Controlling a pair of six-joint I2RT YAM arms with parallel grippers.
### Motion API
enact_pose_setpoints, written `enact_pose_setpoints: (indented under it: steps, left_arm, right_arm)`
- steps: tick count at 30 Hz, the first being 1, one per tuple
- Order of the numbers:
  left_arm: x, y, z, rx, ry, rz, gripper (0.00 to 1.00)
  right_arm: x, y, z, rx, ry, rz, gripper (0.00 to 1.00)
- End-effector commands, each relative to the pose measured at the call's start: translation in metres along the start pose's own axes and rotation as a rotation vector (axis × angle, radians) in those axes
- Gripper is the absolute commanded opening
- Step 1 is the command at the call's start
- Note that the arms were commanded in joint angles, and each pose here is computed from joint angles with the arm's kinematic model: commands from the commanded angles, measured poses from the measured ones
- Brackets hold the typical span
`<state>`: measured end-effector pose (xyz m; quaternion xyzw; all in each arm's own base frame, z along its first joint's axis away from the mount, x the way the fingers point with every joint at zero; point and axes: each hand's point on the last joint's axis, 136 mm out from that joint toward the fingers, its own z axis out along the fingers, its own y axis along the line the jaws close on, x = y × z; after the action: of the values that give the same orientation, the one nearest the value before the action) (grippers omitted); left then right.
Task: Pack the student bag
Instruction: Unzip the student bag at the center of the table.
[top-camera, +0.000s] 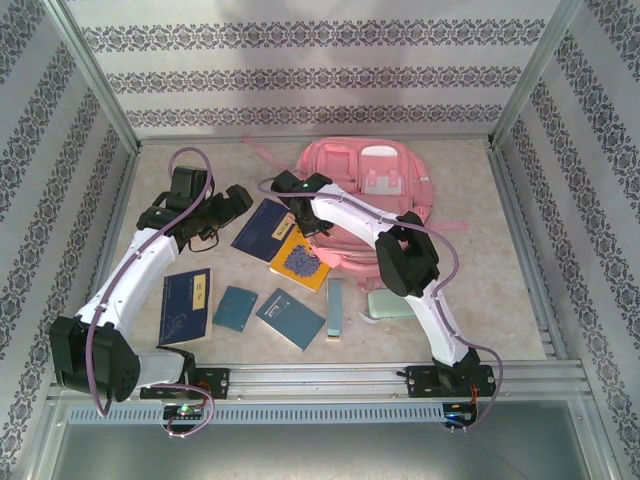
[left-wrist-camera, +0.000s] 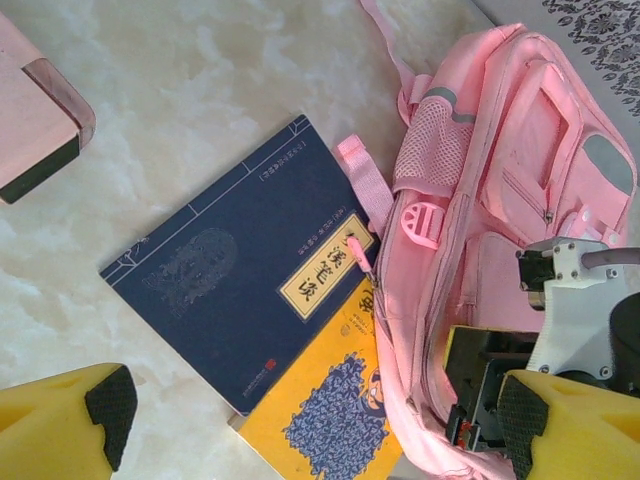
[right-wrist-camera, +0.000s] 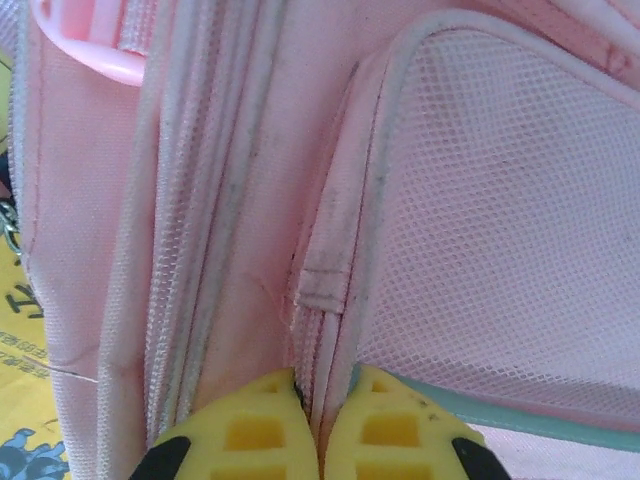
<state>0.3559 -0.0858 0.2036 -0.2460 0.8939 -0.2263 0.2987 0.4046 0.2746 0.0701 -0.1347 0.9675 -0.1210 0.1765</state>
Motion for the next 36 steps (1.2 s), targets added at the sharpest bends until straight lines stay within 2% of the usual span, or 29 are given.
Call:
enact_pose_setpoints:
  steps: [1, 3, 6, 10, 12, 14, 16, 19, 22, 25, 28, 36]
  left_arm:
    - [-0.005, -0.005, 0.001, 0.039, -0.014, 0.029, 0.92]
    - [-0.01, -0.021, 0.0, 0.113, -0.025, 0.084, 0.88]
    - [-0.01, -0.047, 0.002, 0.198, -0.022, 0.245, 0.84]
    - [0.005, -0.075, 0.009, 0.337, 0.059, 0.491, 0.79]
    - [0.013, -0.091, 0.016, 0.45, 0.084, 0.567, 0.71]
    - [0.021, -0.103, 0.022, 0.534, 0.1, 0.633, 0.7]
    - [0.038, -0.113, 0.026, 0.583, 0.113, 0.791, 0.72]
    - [0.064, -0.121, 0.028, 0.64, 0.143, 0.973, 0.7]
    - [0.075, -0.123, 0.028, 0.723, 0.132, 1.006, 0.63]
    - [0.087, -0.119, 0.028, 0.778, 0.099, 1.044, 0.62]
    - [0.098, -0.114, 0.034, 0.782, 0.091, 1.102, 0.64]
    - [0.108, -0.106, 0.06, 0.776, 0.122, 1.115, 0.58]
  right_arm:
    - [-0.014, -0.013, -0.026, -0.092, -0.061, -0.034, 0.0]
    - [-0.023, -0.018, -0.052, -0.168, -0.123, -0.091, 0.0]
    - [-0.026, -0.03, -0.086, -0.264, -0.203, -0.191, 0.0]
    - [-0.022, -0.046, -0.121, -0.446, -0.252, -0.254, 0.0]
    - [-0.022, -0.057, -0.139, -0.587, -0.295, -0.221, 0.0]
    - [-0.024, -0.065, -0.159, -0.73, -0.344, -0.184, 0.0]
    - [-0.024, -0.072, -0.177, -0.846, -0.385, -0.17, 0.0]
    - [-0.025, -0.079, -0.186, -0.887, -0.414, -0.159, 0.0]
    - [-0.027, -0.082, -0.183, -0.884, -0.399, -0.133, 0.0]
    - [-0.028, -0.082, -0.178, -0.879, -0.387, -0.118, 0.0]
    - [-0.028, -0.081, -0.176, -0.885, -0.381, -0.107, 0.0]
    - [-0.028, -0.078, -0.179, -0.914, -0.384, -0.096, 0.0]
